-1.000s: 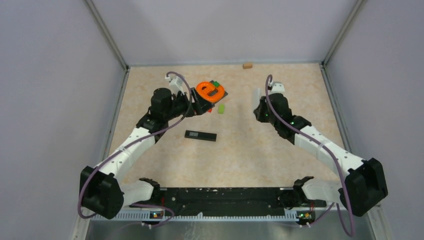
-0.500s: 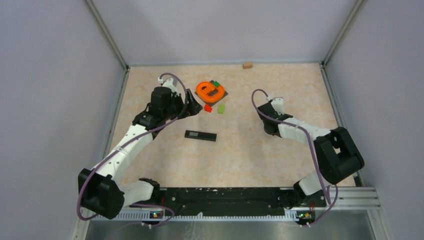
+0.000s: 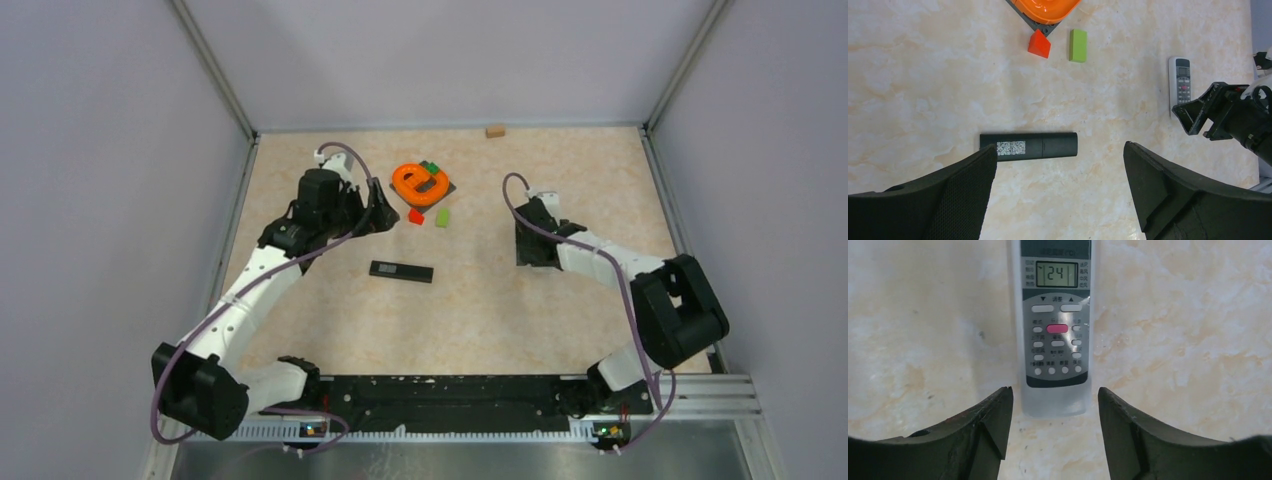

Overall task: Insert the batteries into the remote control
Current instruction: Place the remote control at the center of the board, then reset both arms

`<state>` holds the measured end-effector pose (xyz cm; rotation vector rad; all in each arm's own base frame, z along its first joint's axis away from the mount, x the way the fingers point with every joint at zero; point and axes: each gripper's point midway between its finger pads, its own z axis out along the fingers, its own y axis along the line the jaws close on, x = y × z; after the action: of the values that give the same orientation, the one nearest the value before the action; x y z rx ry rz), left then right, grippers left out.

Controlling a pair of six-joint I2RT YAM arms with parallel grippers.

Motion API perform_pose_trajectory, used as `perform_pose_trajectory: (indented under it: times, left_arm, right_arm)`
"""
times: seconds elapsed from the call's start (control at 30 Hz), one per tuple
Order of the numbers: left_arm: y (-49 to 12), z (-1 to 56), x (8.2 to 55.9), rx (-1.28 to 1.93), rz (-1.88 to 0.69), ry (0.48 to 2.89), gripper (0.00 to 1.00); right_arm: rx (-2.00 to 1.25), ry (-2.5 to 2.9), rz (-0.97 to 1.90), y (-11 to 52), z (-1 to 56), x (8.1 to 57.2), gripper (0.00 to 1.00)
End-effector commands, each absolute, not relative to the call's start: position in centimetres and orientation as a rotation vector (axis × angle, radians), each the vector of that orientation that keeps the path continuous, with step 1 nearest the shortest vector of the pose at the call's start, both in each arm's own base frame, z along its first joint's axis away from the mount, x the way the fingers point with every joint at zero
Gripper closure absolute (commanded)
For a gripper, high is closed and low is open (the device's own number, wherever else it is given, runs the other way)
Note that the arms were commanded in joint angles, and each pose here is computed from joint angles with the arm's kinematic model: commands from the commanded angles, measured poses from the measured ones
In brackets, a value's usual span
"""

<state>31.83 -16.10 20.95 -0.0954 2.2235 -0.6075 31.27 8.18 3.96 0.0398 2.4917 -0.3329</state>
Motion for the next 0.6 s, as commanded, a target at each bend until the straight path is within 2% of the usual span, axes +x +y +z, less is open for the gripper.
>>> perform_pose_trajectory:
  times: [0.0,0.07,0.27,0.57]
  left_arm:
    - [-15.4,24.4,32.2,-0.074,-0.573,2.163,0.01]
    - [-15.0,25.1,32.2,-0.082,-0.554,2.148,0.01]
    - [-13.7,27.8,31.9,-0.083,-0.515,2.024,0.01]
    - [-10.0,31.5,30.1,-0.155,-0.391,1.863,0.01]
  right_arm:
    - [0.081,2.379,-0.041,11.2,9.4,32.8,0.25]
    - [0.116,2.335,0.023,11.5,12.0,32.6,0.18]
    - [0.275,2.074,0.078,8.7,21.6,30.8,0.1]
    - [0.593,1.716,-0.008,0.2,30.9,24.1,0.06]
